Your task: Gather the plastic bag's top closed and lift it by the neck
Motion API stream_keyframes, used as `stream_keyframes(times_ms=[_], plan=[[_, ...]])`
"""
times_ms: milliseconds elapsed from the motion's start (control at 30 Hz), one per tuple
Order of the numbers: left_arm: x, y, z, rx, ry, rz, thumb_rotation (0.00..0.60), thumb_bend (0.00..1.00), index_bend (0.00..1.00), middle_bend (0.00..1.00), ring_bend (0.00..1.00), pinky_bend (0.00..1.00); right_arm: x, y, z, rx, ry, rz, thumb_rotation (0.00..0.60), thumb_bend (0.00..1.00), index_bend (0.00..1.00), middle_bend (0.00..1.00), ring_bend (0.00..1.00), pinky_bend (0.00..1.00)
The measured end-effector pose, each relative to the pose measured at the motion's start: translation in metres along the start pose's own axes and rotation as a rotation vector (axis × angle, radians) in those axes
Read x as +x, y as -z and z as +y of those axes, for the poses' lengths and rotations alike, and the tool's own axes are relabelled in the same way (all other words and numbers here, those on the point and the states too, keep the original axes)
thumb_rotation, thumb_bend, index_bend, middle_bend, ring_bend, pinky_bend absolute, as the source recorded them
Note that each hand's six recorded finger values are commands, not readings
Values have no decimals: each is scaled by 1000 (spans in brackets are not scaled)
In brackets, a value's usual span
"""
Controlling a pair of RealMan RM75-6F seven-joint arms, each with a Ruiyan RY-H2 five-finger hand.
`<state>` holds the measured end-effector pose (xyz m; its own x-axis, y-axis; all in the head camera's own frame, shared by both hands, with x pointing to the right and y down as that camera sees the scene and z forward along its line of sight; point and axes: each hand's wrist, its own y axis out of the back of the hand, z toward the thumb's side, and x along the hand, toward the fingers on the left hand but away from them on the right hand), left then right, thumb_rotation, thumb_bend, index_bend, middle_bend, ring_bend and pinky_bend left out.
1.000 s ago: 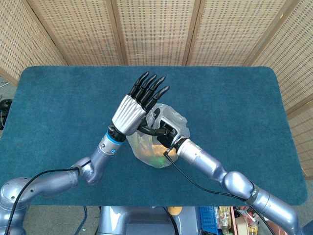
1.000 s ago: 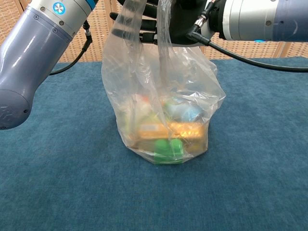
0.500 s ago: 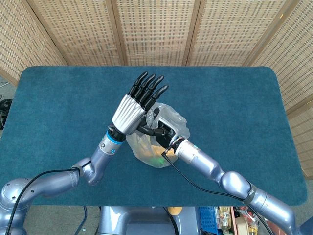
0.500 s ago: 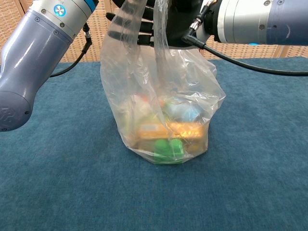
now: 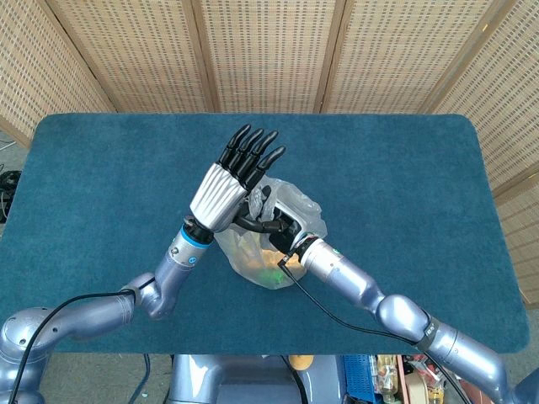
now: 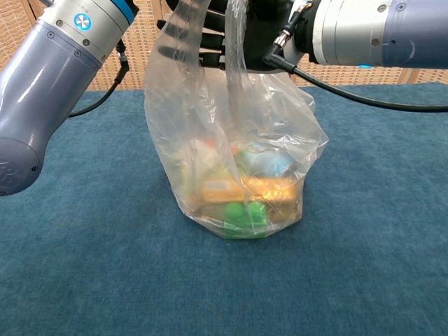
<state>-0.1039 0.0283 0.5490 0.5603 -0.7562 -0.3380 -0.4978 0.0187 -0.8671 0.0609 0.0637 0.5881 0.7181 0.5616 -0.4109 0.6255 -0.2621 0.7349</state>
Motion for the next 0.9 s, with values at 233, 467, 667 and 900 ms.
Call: stream_keyframes(times_ms=[233,467,667,900], plan=[[3,3,3,3,-5,11,600,501,0,0,0,0,-6,-1,1,-10,25,22,600,359,457,525,309,221],[4,4,4,8,-5,13,600,500,0,0,0,0,-8,3,-1,-13,33,25,600,359,457,525,309,221],[6,5,6,5,-8,17,600,501,0,0,0,0,-8,7,-1,-6,33,7,600,359,468,525,330,220],[8,8,6,7,0,30,600,500,0,0,0,0,-7,12,2,7,32,-15,600,374,482,547,370,221]])
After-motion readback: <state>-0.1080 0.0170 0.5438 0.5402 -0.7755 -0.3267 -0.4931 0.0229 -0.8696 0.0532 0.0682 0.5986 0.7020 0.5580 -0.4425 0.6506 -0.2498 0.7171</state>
